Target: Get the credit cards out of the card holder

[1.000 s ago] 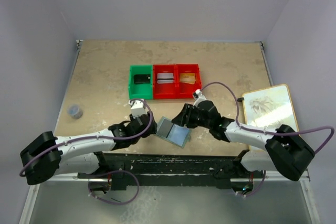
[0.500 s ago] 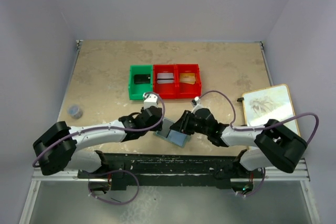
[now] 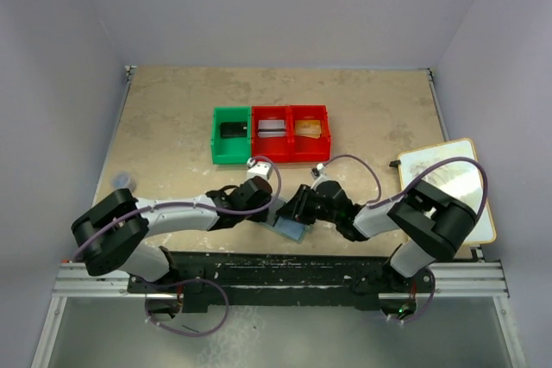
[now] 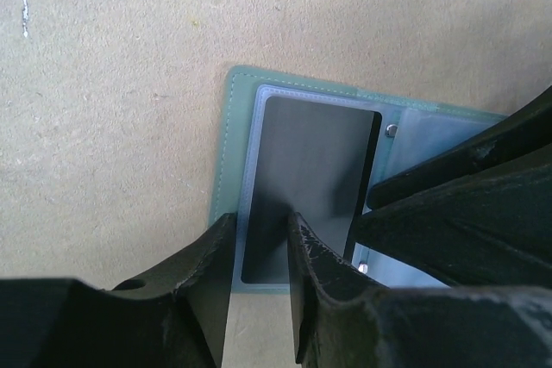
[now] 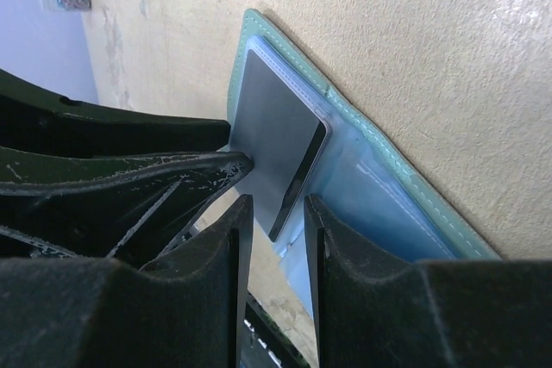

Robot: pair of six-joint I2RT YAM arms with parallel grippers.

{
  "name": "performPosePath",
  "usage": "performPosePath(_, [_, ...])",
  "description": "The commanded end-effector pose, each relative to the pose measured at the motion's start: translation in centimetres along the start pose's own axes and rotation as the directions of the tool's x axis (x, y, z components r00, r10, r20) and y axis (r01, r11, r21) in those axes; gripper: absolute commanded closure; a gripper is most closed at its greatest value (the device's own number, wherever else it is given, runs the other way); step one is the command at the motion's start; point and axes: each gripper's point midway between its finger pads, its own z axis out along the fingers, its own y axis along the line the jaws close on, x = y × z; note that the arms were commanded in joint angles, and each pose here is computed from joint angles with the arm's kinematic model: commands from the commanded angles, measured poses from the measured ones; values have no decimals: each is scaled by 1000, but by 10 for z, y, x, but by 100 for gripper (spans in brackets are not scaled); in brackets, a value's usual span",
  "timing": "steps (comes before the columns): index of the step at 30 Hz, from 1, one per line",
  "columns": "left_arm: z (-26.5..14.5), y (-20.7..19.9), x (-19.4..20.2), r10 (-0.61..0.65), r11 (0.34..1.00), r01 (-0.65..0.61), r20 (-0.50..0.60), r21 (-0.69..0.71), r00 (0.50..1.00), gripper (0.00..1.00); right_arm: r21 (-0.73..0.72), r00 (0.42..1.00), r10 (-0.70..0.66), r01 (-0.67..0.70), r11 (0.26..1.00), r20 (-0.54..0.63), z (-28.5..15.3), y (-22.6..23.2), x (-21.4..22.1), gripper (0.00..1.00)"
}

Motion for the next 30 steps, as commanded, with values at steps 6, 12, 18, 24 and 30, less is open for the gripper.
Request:
performPosePath(6, [-13, -18, 17, -49, 994, 49, -6, 98, 999, 78, 49, 996, -92, 93, 994, -17, 2, -6, -15, 68])
performPosePath(12, [-18, -17, 19, -59, 996, 58, 12, 68, 998, 79, 24, 975, -218, 220, 975, -52, 1, 16, -27, 66])
performPosePath(18, [-28, -11, 1, -115, 993, 112, 95, 32, 989, 78, 80, 980, -198, 199, 977, -26, -7, 8, -31, 65])
performPosePath(24, [-38, -12, -13, -144, 989, 136, 152, 63, 978, 71, 64, 978, -207, 209, 976, -26, -10, 4, -26, 64])
performPosePath(30, [-37, -28, -21, -192, 978, 175, 155, 113, 969, 71, 31, 982, -183, 185, 982, -54, -5, -3, -15, 66])
